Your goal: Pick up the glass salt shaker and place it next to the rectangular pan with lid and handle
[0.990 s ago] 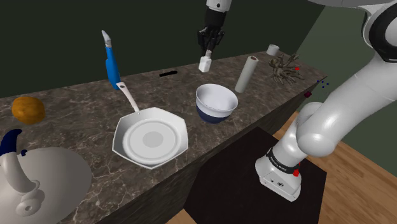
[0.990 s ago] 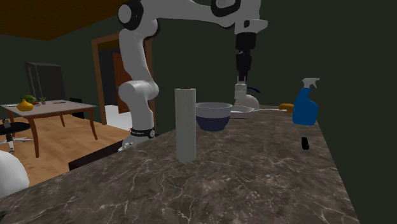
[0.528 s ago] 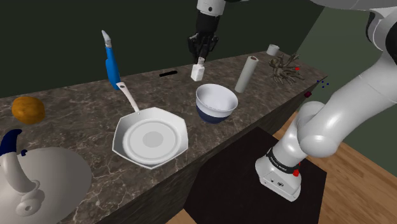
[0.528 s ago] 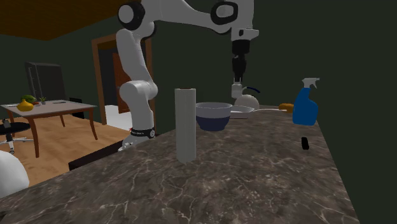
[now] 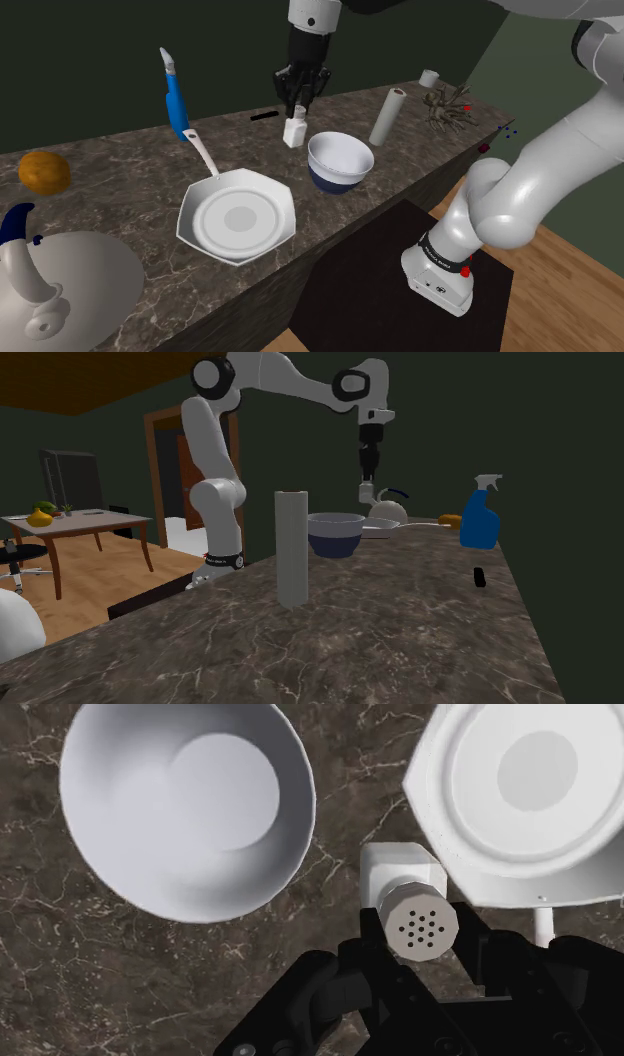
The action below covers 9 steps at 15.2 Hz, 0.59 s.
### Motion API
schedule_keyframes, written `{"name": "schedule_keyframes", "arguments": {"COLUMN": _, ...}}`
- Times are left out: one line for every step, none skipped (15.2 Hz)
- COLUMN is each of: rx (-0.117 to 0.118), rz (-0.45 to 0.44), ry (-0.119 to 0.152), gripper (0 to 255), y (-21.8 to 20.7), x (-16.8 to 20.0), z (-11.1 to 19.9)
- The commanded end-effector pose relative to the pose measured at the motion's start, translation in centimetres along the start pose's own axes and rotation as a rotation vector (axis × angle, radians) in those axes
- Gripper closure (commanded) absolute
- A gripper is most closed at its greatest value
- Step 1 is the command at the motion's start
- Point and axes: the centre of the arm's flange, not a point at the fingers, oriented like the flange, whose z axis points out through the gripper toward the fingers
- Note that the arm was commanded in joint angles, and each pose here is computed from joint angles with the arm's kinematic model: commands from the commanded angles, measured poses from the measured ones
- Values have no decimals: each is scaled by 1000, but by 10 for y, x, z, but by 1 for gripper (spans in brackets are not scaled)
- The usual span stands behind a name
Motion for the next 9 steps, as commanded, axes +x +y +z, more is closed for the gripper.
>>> {"name": "schedule_keyframes", "arguments": {"rx": 0, "rz": 2, "ry": 0, "gripper": 255, "y": -22, "x": -14, "z": 1}}
{"name": "schedule_keyframes", "arguments": {"rx": 0, "rz": 2, "ry": 0, "gripper": 255, "y": -33, "x": -21, "z": 2}}
{"name": "schedule_keyframes", "arguments": {"rx": 0, "rz": 2, "ry": 0, "gripper": 255, "y": -45, "x": -27, "z": 2}}
{"name": "schedule_keyframes", "arguments": {"rx": 0, "rz": 2, "ry": 0, "gripper": 255, "y": -57, "x": -34, "z": 3}}
{"name": "schedule_keyframes", "arguments": {"rx": 0, "rz": 2, "ry": 0, "gripper": 255, "y": -68, "x": -40, "z": 3}}
{"name": "schedule_keyframes", "arguments": {"rx": 0, "rz": 2, "ry": 0, "gripper": 255, "y": -80, "x": -47, "z": 4}}
{"name": "schedule_keyframes", "arguments": {"rx": 0, "rz": 2, "ry": 0, "gripper": 255, "y": -91, "x": -53, "z": 4}}
{"name": "schedule_keyframes", "arguments": {"rx": 0, "rz": 2, "ry": 0, "gripper": 255, "y": -103, "x": -59, "z": 5}}
{"name": "schedule_keyframes", "arguments": {"rx": 0, "rz": 2, "ry": 0, "gripper": 255, "y": -114, "x": -66, "z": 5}}
